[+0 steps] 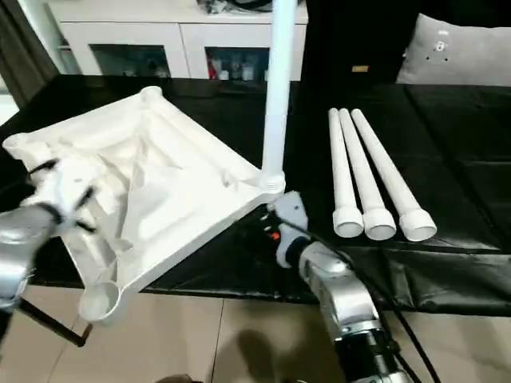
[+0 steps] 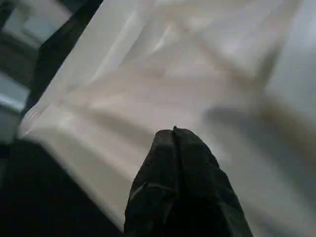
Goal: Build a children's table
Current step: Rotate table base
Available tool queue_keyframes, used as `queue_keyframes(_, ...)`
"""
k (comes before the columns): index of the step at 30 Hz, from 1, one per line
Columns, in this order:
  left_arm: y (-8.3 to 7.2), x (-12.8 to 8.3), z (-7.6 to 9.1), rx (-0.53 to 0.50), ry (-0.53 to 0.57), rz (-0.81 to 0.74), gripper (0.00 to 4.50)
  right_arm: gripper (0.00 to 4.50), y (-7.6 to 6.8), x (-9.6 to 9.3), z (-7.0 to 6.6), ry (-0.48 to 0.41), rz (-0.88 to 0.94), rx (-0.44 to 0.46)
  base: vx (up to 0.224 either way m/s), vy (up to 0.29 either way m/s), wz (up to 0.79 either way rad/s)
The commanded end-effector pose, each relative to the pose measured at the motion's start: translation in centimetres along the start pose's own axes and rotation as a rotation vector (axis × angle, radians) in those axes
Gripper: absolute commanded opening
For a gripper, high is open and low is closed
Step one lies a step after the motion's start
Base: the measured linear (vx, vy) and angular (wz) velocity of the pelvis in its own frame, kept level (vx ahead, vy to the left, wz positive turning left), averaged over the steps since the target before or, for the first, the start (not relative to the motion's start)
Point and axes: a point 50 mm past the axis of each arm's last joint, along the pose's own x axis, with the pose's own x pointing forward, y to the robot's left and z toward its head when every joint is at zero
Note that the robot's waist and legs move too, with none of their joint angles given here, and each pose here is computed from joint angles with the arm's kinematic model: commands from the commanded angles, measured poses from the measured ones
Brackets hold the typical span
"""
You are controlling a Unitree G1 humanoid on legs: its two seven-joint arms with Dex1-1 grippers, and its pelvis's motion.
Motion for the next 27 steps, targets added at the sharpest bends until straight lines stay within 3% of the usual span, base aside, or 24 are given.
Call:
queue_keyframes(1, 0.4, -0.4, -0.6, 0.038, 0.038, 0.021, 0.07, 4.50, 0.2, 0.5, 0.2, 0.012, -0.007, -0.008, 0.000, 0.000, 0.00)
queue_keyframes(9, -1.3, -0.8, -1.9, 0.024, 0.128, -0.074, 0.07, 4.50, 0.4, 1.4, 0.5, 0.012, -0.020, -0.007, 0.000, 0.000, 0.00)
queue_keyframes(13, -3.5, -1.5, -2.3, 0.062, 0.134, -0.293, 0.07, 4.50, 0.5, 2.3, 0.4, 0.018, -0.022, -0.009, 0.000, 0.000, 0.00)
queue_keyframes(15, -3.9, -1.7, -2.2, 0.073, 0.124, -0.336, 0.07, 4.50, 0.5, 2.5, 0.4, 0.019, -0.023, -0.009, 0.000, 0.000, 0.00)
queue_keyframes(17, -5.7, -2.4, -1.3, 0.135, 0.016, -0.523, 0.07, 4.50, 0.4, 3.2, 0.6, 0.023, -0.030, -0.013, 0.000, 0.000, 0.00)
queue_keyframes(20, -7.4, -3.2, -0.4, 0.131, -0.101, -0.696, 0.07, 4.50, 0.3, 3.8, 1.0, 0.020, -0.041, -0.018, 0.000, 0.000, 0.00)
queue_keyframes(25, -9.3, -4.1, 0.7, 0.100, -0.162, -0.898, 0.07, 4.50, 0.1, 4.4, 1.8, 0.009, -0.050, -0.030, 0.000, 0.000, 0.00)
queue_keyframes(27, -10.6, -4.4, 2.1, 0.064, -0.217, -1.044, 0.07, 4.50, -0.2, 4.6, 2.0, 0.007, -0.060, -0.046, 0.000, 0.000, 0.00)
